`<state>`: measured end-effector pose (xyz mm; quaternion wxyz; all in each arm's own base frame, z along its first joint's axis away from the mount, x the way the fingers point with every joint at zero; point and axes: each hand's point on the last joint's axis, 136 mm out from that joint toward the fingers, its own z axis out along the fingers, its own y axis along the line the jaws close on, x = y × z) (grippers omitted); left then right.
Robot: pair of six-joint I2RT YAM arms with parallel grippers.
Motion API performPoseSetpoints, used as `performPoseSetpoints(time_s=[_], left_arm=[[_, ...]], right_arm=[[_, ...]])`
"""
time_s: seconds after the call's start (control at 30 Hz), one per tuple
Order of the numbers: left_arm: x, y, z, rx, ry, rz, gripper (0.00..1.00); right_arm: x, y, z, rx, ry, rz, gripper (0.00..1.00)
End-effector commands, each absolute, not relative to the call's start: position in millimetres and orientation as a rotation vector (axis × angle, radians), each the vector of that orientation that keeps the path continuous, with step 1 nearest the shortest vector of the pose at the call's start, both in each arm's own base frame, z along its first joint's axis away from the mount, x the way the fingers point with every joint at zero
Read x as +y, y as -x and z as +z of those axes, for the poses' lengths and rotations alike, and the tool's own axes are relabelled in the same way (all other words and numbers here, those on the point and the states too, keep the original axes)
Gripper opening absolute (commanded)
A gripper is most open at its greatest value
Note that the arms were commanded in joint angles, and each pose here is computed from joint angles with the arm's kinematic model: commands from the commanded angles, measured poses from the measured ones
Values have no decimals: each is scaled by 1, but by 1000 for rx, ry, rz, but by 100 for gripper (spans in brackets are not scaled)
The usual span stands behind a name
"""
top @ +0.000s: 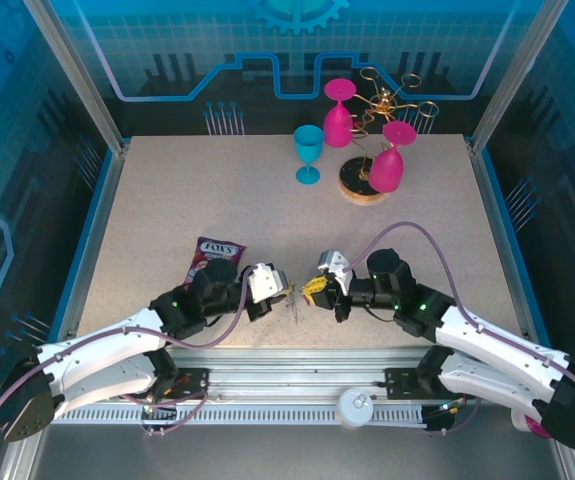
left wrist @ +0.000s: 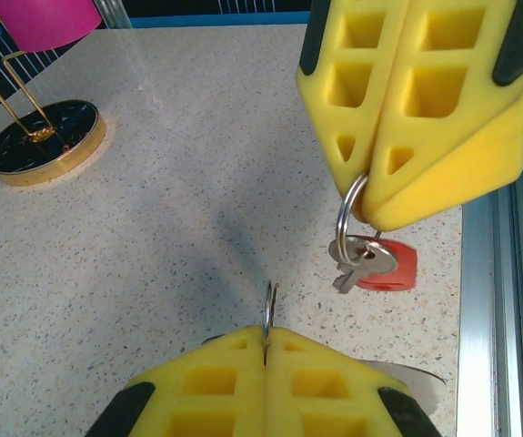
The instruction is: Put the keys on the keyring
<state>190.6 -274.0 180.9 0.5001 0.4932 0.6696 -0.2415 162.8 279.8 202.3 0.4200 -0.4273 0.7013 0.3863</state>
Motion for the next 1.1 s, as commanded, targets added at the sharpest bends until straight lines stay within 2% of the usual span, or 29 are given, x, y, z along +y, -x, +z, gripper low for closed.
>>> performPoseSetpoints(time_s=[0.0, 0.6, 1.07], left_arm=[[-281, -187, 205, 1554, -1169, -645, 0], [-282, -184, 204, 1556, -1181, -660, 0], [-282, -184, 203, 1554, -1186, -656, 0]], right_arm=[[288, -160, 210, 1712, 1069, 1022, 0], [292, -175, 185, 1810, 1010, 991, 0], [280, -197, 179, 1930, 848, 940, 0]])
